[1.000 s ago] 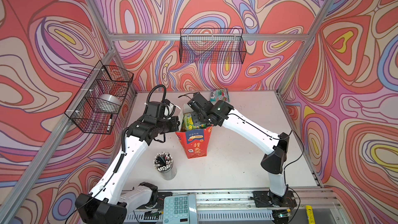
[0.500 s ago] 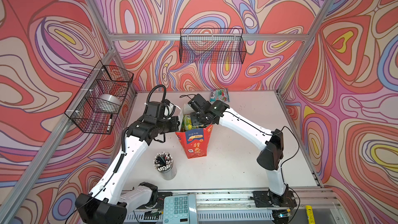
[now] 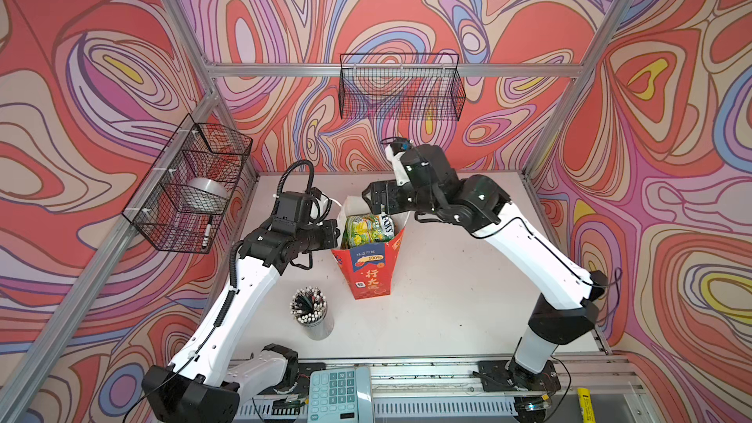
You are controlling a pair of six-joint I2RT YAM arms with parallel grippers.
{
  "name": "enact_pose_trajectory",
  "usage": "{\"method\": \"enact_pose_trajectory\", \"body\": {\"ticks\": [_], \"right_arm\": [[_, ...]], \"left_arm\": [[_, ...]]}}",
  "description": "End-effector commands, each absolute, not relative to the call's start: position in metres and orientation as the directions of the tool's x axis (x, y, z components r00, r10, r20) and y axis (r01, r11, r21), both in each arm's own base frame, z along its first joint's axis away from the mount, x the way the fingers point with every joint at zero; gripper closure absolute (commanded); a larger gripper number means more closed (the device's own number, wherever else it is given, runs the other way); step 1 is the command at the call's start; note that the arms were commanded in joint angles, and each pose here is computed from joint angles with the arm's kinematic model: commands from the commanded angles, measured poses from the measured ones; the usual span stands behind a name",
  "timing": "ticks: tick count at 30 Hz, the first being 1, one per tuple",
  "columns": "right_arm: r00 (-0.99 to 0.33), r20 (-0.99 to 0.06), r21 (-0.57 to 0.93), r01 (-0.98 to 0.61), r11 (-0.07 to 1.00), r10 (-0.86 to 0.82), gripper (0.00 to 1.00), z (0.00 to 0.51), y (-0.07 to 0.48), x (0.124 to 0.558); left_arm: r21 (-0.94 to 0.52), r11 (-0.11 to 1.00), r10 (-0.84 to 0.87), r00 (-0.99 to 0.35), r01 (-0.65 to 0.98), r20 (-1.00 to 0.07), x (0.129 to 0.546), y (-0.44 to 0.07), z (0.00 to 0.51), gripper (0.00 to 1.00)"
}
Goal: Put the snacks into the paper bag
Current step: 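Raise the right gripper out of the bag toward the teal Mint packet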
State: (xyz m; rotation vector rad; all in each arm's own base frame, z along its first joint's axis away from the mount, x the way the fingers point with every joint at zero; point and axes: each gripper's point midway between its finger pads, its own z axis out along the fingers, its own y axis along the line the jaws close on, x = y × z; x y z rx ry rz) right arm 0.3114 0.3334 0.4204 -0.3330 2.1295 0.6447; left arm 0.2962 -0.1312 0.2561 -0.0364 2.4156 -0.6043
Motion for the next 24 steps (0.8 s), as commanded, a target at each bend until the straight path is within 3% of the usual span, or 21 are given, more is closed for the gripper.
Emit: {"method": "enact_pose_trajectory", "body": {"ticks": [1, 7, 12, 19, 24], "right_arm": [[-0.526, -0.850, 0.255, -0.374, 0.891, 0.023, 0.02, 0.433, 0.294, 0.315], [-0.409, -0.890, 0.340, -0.306, 0.889, 0.199, 0.02, 0.461, 0.229, 0.300], [-0.372, -0.879, 0.378, -0.163, 0.911, 0.298, 0.02, 0.452, 0.171, 0.309], [-0.432, -0.821, 0.414, 0.002, 0.910, 0.374, 0.02, 0.387, 0.130, 0.348], [-0.519, -0.720, 0.491, 0.088, 0.867, 0.461, 0.02, 0.321, 0.108, 0.396]], "left_arm": [[-0.437, 0.888, -0.179, -0.766, 0.145, -0.617, 0.297, -0.131, 0.268, 1.00], [-0.437, 0.888, -0.181, -0.762, 0.145, -0.621, 0.296, -0.130, 0.270, 1.00], [-0.439, 0.886, -0.183, -0.761, 0.146, -0.622, 0.295, -0.130, 0.272, 1.00], [-0.441, 0.885, -0.184, -0.760, 0.147, -0.623, 0.294, -0.130, 0.273, 1.00], [-0.445, 0.882, -0.183, -0.758, 0.154, -0.626, 0.294, -0.132, 0.274, 1.00]]}}
